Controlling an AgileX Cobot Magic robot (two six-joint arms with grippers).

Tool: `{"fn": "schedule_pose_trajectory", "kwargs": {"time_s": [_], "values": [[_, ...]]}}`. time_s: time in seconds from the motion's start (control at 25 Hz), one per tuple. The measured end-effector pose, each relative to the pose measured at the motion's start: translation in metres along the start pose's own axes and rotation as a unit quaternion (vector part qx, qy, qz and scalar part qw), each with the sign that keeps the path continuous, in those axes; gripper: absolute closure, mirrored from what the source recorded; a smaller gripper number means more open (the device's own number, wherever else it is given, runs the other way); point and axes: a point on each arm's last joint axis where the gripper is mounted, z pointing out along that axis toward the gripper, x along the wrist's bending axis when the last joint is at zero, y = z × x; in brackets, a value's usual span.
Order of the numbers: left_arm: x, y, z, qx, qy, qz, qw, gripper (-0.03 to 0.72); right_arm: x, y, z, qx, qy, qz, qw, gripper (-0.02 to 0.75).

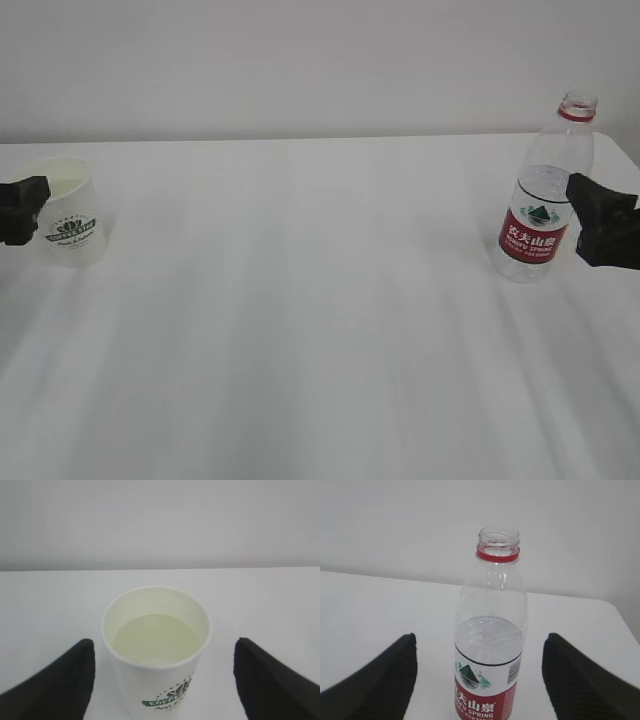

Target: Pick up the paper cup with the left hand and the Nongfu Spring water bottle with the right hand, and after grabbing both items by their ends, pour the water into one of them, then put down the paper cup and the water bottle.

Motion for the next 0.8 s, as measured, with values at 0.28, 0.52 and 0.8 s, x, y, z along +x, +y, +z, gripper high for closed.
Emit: {"fn": "schedule_pose_trajectory", "kwargs": {"time_s": [0.28, 0.52, 0.8], "values": [[-0.003, 0.027, -0.018, -0.012, -0.005, 0.008, 1.000, 0.079, -0.002, 0.016, -0.012, -0.012, -0.002, 0.007, 1.000, 0.146], [-0.006, 0.053, -0.040, -0.035, -0.006, 0.015, 0.999, 0.088, -0.004, 0.027, -0.024, -0.019, 0.000, 0.004, 1.000, 0.145], [-0.009, 0.076, -0.072, -0.043, -0.010, 0.034, 0.998, 0.095, -0.006, 0.042, -0.043, -0.030, 0.001, -0.003, 1.000, 0.145]]}}
